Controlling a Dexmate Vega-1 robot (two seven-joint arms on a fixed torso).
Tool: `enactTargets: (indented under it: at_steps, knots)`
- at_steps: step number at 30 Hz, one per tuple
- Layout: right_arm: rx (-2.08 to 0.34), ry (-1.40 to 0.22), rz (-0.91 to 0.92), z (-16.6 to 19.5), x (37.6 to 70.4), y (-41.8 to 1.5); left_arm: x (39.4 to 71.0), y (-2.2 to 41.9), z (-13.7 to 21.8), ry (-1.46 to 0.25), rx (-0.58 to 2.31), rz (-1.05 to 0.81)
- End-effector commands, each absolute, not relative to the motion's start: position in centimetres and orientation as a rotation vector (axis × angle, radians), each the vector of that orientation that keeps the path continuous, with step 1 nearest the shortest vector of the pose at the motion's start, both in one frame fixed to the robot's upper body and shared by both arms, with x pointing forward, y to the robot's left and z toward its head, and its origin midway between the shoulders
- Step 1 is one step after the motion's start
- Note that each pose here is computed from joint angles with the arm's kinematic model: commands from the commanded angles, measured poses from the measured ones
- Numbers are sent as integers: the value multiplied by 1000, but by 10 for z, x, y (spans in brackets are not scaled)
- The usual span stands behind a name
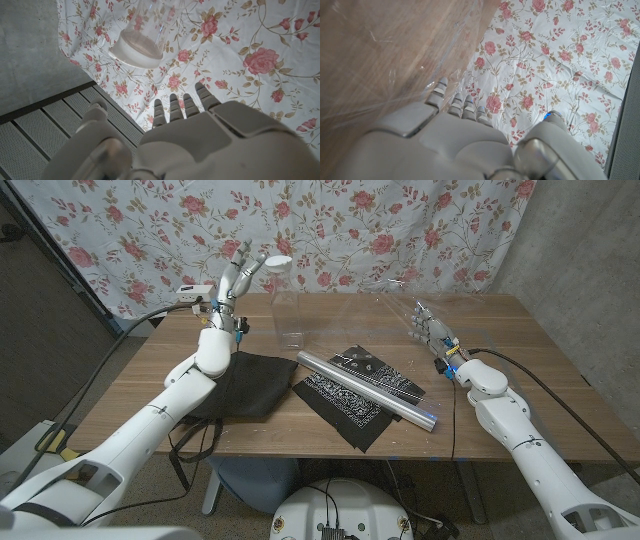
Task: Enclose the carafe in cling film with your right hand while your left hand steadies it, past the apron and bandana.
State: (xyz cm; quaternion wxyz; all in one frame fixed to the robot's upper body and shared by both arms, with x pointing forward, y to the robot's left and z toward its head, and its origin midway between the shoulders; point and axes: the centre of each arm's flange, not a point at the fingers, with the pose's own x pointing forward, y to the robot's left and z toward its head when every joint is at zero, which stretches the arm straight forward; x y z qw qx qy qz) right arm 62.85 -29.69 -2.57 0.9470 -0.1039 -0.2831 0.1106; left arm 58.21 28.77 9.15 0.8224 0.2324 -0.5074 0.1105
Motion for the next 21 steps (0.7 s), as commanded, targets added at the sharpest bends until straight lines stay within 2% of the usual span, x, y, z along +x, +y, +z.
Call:
enactTargets:
  at_steps: [1, 21]
  knots:
    - [-237, -583, 229, -24, 628, -297, 577, 281, 101, -1119, 533, 251]
    - [-261, -589, 223, -22, 623, -297, 573, 284, 114, -1189, 616, 288]
